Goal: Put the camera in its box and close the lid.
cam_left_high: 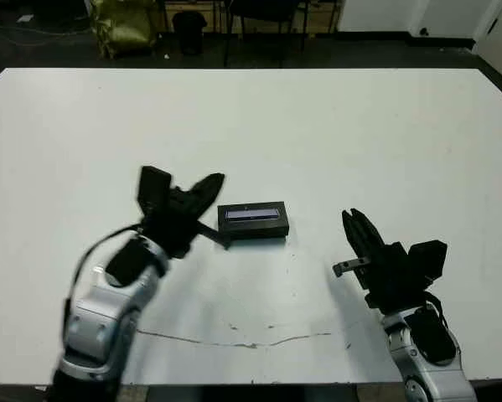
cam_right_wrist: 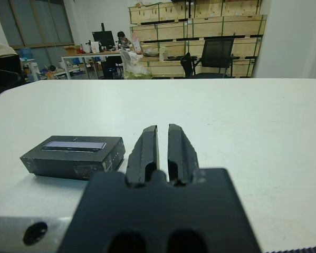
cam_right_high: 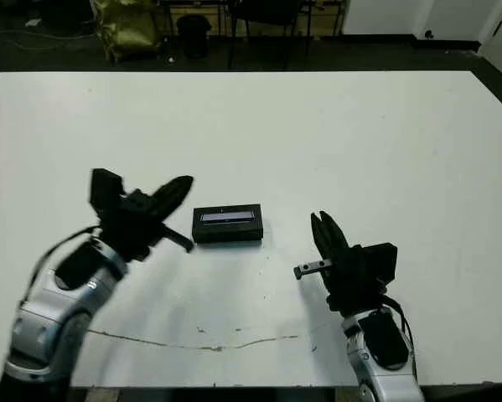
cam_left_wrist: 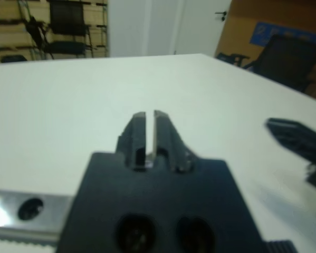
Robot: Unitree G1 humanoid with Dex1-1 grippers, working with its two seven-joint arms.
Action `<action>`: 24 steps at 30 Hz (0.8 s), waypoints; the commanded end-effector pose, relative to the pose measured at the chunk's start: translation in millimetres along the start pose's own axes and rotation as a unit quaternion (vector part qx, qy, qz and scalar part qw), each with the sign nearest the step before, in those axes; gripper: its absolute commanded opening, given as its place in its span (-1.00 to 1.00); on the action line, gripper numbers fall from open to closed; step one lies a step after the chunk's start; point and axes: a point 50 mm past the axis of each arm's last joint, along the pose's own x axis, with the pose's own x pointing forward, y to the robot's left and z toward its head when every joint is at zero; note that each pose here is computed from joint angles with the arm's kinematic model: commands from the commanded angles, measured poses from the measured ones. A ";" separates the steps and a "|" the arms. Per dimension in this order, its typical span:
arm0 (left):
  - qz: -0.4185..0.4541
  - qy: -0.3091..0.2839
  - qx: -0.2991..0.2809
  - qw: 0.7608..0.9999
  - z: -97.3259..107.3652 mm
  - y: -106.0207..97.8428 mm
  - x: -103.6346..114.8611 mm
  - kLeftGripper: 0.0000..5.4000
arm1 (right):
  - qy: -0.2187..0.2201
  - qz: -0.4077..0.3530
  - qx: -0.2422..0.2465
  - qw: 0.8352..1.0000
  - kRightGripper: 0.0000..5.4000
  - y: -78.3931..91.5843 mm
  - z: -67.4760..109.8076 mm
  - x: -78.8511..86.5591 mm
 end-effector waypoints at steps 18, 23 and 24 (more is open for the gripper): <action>0.111 0.070 -0.047 0.990 -81.4 -45.4 42.2 -0.98 | 0.028 -0.009 0.009 1.000 -1.00 -2.3 -6.5 -7.7; 0.151 0.092 -0.056 0.983 -98.1 -45.3 38.0 -0.98 | 0.019 -0.001 0.008 1.000 -1.00 -2.5 -7.5 -7.0; 0.155 0.098 -0.056 0.981 -100.6 -45.7 36.4 -0.98 | 0.019 0.001 0.009 1.000 -1.00 -2.6 -7.7 -6.9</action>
